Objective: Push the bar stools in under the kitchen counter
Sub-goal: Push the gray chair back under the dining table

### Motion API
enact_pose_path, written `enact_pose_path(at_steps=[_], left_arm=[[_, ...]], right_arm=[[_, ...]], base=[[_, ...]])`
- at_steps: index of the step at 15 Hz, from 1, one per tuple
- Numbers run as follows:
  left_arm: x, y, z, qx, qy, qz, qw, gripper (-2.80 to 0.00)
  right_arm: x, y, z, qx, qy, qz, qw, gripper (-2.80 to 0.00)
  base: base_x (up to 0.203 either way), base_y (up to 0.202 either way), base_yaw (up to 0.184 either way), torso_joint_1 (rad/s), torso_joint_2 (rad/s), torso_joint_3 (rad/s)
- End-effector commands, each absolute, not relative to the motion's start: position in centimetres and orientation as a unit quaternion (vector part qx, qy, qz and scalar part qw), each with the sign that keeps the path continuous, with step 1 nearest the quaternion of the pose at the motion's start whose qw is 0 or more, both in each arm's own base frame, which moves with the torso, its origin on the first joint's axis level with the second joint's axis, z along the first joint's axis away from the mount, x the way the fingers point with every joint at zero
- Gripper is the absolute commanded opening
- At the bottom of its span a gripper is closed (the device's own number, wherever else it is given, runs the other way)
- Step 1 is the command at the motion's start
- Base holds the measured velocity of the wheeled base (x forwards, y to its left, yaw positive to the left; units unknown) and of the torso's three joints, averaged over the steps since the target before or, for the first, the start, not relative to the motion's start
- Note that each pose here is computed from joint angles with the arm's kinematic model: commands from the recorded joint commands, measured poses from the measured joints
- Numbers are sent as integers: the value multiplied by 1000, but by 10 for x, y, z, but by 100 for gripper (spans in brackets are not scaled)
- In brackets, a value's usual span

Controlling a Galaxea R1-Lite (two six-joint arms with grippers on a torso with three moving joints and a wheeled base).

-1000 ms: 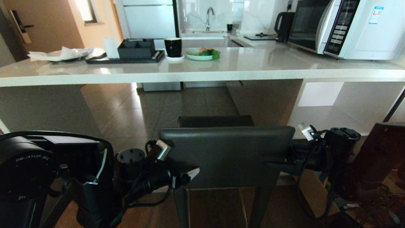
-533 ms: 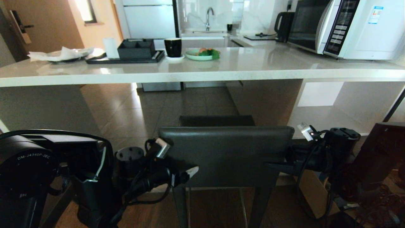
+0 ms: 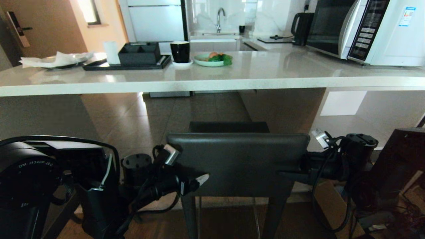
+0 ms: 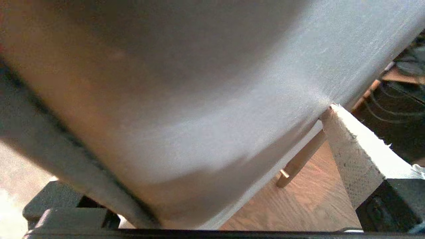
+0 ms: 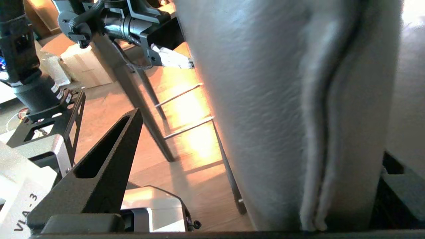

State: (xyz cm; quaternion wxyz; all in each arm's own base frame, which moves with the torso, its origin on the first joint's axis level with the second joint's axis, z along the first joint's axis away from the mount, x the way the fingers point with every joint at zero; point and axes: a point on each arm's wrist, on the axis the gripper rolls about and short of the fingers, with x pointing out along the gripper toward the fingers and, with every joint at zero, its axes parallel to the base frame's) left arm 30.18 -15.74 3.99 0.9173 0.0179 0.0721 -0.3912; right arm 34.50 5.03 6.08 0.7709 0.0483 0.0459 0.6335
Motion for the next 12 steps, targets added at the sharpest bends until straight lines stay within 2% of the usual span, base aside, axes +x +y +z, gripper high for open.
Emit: enact_pose_path(at_steps=[1, 12], left_arm=[[301, -157, 43, 18, 64, -393, 917, 0], [301, -158, 43, 18, 64, -394, 917, 0]], right_arm=[[345, 50, 61, 46, 42, 635, 770, 0], [345, 51, 61, 46, 43, 636, 769, 0]], base=[[190, 0, 1, 7, -7, 7], [193, 0, 1, 3, 1, 1]])
